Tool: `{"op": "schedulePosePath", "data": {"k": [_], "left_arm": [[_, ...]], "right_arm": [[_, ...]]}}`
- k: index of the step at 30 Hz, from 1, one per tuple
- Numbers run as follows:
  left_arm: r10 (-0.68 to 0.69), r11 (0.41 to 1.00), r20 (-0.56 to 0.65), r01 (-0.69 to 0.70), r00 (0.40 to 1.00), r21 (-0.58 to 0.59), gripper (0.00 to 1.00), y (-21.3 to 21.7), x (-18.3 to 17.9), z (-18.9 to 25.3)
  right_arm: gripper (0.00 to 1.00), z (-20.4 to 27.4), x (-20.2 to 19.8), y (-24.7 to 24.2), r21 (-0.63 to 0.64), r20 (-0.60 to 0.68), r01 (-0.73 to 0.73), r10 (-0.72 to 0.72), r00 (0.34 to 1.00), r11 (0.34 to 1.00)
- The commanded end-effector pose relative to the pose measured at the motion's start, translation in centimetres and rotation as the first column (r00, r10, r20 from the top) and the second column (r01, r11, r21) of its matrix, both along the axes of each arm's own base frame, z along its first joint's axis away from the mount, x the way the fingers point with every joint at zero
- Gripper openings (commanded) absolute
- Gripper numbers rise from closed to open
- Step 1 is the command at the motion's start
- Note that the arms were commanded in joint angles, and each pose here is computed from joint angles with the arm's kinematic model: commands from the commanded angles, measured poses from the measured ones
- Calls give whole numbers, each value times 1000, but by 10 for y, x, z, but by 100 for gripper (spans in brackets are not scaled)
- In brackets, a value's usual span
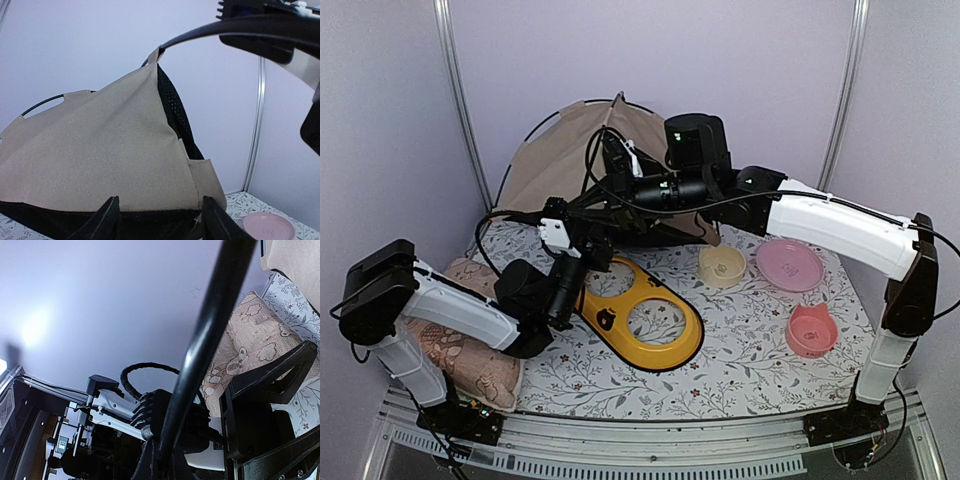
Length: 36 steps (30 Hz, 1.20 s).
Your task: Set up the pet tent
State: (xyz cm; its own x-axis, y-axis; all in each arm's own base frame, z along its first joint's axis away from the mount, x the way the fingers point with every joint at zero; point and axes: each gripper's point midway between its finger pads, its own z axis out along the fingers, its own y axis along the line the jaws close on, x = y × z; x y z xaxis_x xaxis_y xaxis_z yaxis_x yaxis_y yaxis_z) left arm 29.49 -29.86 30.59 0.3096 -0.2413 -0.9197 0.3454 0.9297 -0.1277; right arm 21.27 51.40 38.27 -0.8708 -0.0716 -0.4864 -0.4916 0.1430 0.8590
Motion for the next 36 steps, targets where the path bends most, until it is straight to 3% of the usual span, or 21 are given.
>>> {"op": "schedulePosePath", "data": {"k": [1,28,36], "left_arm": [[-212,928,18,196,977,317,56,-69,-30,-34],[-328,897,20,305,945,319,62,-75,-47,-38],[-297,904,5,280,955,323,63,-81,-38,-39]], "right_arm": [[0,18,3,19,96,92,0,-9,996,995],[0,29,5,14,102,116,24,-36,993,995],[0,29,6,16,104,112,21,-32,993,994]]}}
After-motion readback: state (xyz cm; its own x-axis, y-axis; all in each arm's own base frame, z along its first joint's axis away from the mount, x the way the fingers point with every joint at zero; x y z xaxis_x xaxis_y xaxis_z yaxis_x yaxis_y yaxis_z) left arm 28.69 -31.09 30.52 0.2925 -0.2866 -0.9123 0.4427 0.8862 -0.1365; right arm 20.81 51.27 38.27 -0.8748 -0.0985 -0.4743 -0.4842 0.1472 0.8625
